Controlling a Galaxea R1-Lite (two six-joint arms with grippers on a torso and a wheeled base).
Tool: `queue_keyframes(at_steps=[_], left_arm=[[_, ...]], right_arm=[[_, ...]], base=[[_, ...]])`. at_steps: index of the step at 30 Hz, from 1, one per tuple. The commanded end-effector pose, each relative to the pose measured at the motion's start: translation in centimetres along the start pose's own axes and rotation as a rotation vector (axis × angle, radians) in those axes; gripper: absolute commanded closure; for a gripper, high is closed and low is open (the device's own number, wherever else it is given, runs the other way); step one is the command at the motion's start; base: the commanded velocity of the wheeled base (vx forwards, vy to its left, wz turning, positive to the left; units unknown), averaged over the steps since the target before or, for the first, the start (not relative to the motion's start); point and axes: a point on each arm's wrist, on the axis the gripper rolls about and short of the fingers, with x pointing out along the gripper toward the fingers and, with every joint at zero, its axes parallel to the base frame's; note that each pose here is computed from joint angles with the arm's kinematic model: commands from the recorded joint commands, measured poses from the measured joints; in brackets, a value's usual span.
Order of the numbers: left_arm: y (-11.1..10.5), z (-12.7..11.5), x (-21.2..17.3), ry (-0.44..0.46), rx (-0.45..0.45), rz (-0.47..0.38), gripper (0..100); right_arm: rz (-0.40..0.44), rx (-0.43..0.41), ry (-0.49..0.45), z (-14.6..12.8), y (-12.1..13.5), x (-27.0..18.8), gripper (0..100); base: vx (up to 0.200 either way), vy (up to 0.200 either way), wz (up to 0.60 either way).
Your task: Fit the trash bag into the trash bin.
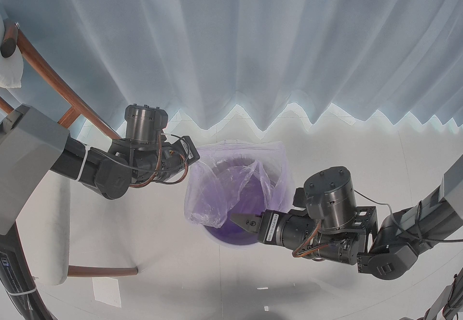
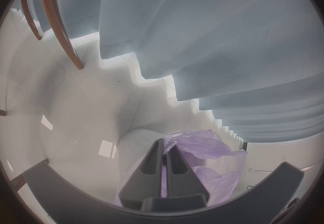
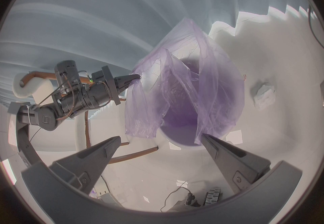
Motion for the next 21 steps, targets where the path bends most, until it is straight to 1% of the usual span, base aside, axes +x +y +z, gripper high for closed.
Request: queue_keyframes(at_steps=[1, 3, 6, 7, 8, 10, 11, 13, 16, 17, 18, 21], left_arm=[[0.1, 0.2, -0.1, -0.014, -0.002, -0.005, 100], [0.1, 0.3, 0.0, -0.021, 0.002, -0.01, 100], [0.0, 0.4, 0.1, -0.03, 0.005, -0.018, 100], [0.0, 0.4, 0.1, -0.03, 0.005, -0.018, 100], [0.0, 0.5, 0.1, -0.035, 0.008, -0.023, 100], [0.1, 0.5, 0.1, -0.04, 0.008, -0.026, 100], [0.1, 0.6, 0.1, -0.041, 0.007, -0.025, 100], [0.3, 0.4, 0.4, -0.036, 0.007, -0.02, 100], [0.5, 0.3, 0.6, -0.038, 0.005, -0.02, 100], [0.5, 0.3, 0.6, -0.038, 0.005, -0.02, 100], [0.6, 0.3, 0.7, -0.038, 0.003, -0.018, 100], [0.6, 0.4, 0.7, -0.041, 0.002, -0.019, 100]], right_arm=[[0.003, -0.014, -0.009, 0.1, 0.2, 0.6, 0], [0.009, -0.016, -0.074, 2.1, 0.0, -0.6, 0], [-0.01, -0.069, -0.13, 3.8, -0.9, -2.3, 0], [-0.01, -0.069, -0.13, 3.8, -0.9, -2.3, 0], [-0.018, -0.115, -0.169, 5.3, -1.5, -3.5, 0], [-0.022, -0.159, -0.19, 6.4, -1.7, -4.6, 0], [-0.024, -0.168, -0.191, 6.6, -1.5, -5.1, 0], [-0.027, -0.177, -0.153, 6.3, -0.9, -6.2, 0], [0.009, -0.202, -0.055, 4.1, 0.9, -7.0, 0], [0.009, -0.202, -0.055, 4.1, 0.9, -7.0, 0], [0.035, -0.191, -0.021, 3.1, 1.9, -6.9, 0], [0.074, -0.17, 0.033, 1.6, 3.4, -6.3, 0]], base=[[0.0, 0.0, 0.0], [0.0, 0.0, 0.0], [0.0, 0.0, 0.0], [0.0, 0.0, 0.0], [0.0, 0.0, 0.0], [0.0, 0.0, 0.0], [0.0, 0.0, 0.0], [0.0, 0.0, 0.0], [0.0, 0.0, 0.0], [0.0, 0.0, 0.0], [0.0, 0.0, 0.0], [0.0, 0.0, 0.0]])
